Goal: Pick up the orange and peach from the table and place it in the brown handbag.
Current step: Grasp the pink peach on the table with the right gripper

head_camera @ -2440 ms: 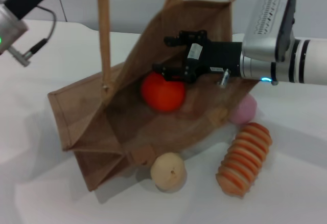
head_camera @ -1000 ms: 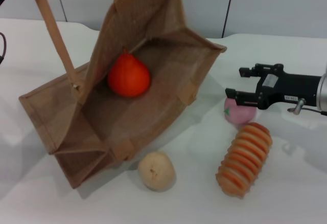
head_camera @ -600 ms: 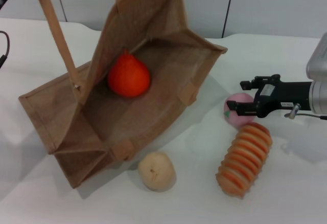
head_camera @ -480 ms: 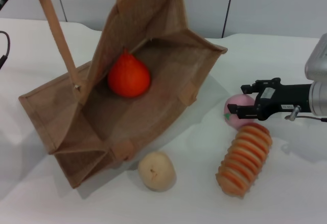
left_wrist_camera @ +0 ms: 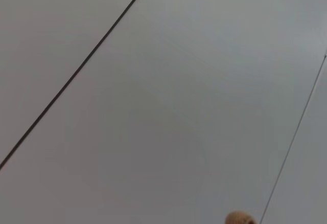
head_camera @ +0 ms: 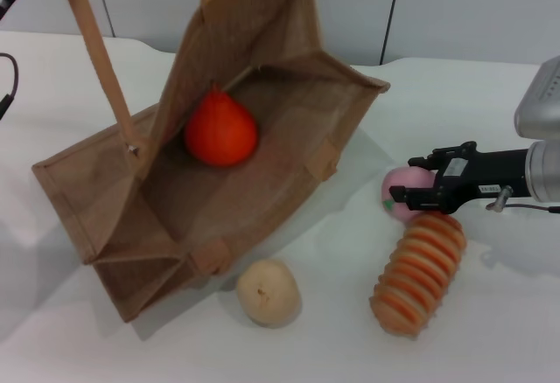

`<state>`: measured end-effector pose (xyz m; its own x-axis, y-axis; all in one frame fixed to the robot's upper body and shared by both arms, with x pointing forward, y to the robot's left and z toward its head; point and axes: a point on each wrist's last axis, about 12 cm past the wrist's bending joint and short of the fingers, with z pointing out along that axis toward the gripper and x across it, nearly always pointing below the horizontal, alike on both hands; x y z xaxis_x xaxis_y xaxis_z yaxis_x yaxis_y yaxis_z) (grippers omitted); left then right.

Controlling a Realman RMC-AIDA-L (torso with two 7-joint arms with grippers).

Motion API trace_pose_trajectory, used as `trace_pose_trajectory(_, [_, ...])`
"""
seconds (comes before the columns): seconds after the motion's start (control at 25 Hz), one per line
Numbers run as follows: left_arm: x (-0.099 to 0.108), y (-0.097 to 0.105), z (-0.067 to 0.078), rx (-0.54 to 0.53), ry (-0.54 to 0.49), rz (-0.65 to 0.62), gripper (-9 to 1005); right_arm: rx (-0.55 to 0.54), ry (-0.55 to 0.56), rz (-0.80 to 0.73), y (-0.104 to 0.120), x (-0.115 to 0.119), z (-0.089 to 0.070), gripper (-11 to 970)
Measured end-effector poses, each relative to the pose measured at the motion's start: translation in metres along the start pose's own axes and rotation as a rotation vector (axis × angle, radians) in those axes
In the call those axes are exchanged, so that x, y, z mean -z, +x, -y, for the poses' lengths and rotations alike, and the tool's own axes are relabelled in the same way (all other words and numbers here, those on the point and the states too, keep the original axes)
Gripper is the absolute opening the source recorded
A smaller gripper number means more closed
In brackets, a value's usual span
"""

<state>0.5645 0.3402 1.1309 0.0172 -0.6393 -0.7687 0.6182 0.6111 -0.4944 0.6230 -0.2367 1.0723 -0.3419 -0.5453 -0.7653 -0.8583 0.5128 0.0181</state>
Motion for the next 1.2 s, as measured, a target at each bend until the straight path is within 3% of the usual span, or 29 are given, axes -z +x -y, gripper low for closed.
trace_pose_trajectory(0.16, [0.000,0.000,0.000,0.000,0.000,0.000,118,0.002,-0.002,-0.001,0.000,0.000,0.000,592])
trace_pose_trajectory(0.76, [-0.001,0.001,0.000,0.000,0.000,-0.010,118,0.084,-0.001,0.040,-0.008,0.002,-0.003,479])
trace_pose_trajectory(1.2, [-0.003,0.002,-0.001,0.001,-0.003,-0.020,119,0.132,0.059,0.123,-0.019,0.013,0.003,382])
